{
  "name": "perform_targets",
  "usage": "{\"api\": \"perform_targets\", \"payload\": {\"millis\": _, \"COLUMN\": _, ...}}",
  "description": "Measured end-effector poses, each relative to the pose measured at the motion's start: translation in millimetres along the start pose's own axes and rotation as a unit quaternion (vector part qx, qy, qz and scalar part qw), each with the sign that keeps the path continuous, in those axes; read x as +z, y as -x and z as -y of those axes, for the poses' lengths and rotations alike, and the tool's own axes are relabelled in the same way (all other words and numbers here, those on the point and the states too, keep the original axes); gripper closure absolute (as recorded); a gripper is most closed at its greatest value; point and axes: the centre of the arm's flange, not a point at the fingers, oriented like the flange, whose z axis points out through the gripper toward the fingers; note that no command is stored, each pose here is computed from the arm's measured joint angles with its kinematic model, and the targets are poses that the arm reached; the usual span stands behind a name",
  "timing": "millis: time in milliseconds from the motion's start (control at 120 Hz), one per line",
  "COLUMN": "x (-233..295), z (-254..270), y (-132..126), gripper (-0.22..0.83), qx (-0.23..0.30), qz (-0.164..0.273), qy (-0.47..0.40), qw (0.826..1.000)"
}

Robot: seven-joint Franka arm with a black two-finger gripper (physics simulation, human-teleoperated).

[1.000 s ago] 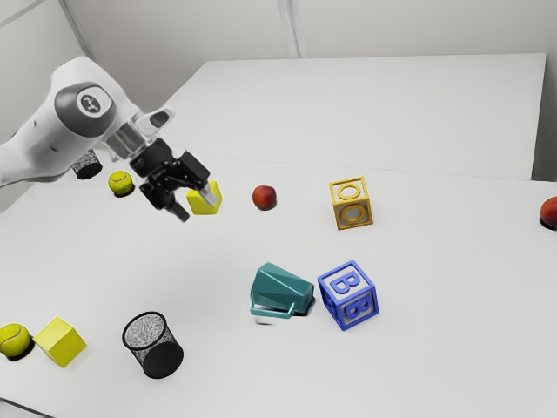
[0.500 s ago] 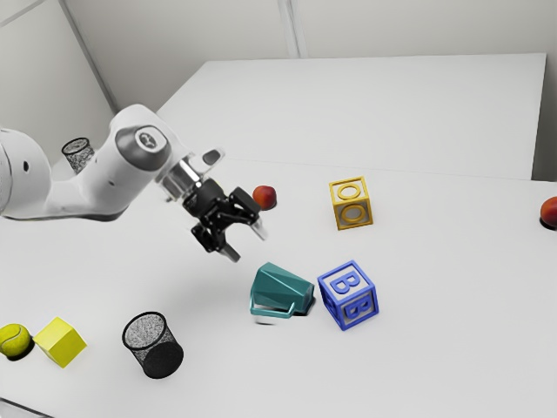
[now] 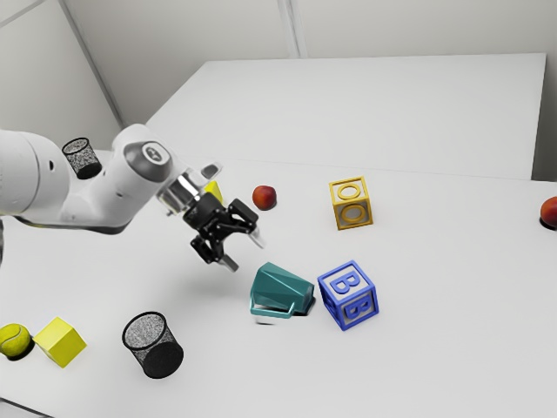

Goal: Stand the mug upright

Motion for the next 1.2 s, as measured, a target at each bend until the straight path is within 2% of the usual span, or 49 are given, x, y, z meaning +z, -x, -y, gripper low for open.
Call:
{"api": "perform_targets", "payload": {"millis": 517, "x": 39, "z": -6, "y": -6, "gripper": 0.03, "qx": -0.006, "qz": 0.022, "qy": 0.029, "qw": 0.999}}
{"api": "perform_targets", "payload": {"millis": 633, "x": 43, "z": -7, "y": -6, "gripper": 0.07, "qx": -0.007, "qz": 0.023, "qy": 0.034, "qw": 0.999}}
{"api": "perform_targets", "payload": {"millis": 883, "x": 51, "z": -11, "y": -7, "gripper": 0.27, "qx": -0.009, "qz": 0.027, "qy": 0.045, "qw": 0.999}}
{"api": "perform_targets", "payload": {"millis": 1083, "x": 54, "z": -13, "y": -7, "gripper": 0.53, "qx": -0.008, "qz": 0.027, "qy": 0.048, "qw": 0.998}}
{"api": "perform_targets", "payload": {"millis": 1200, "x": 55, "z": -15, "y": -7, "gripper": 0.63, "qx": -0.006, "qz": 0.026, "qy": 0.048, "qw": 0.998}}
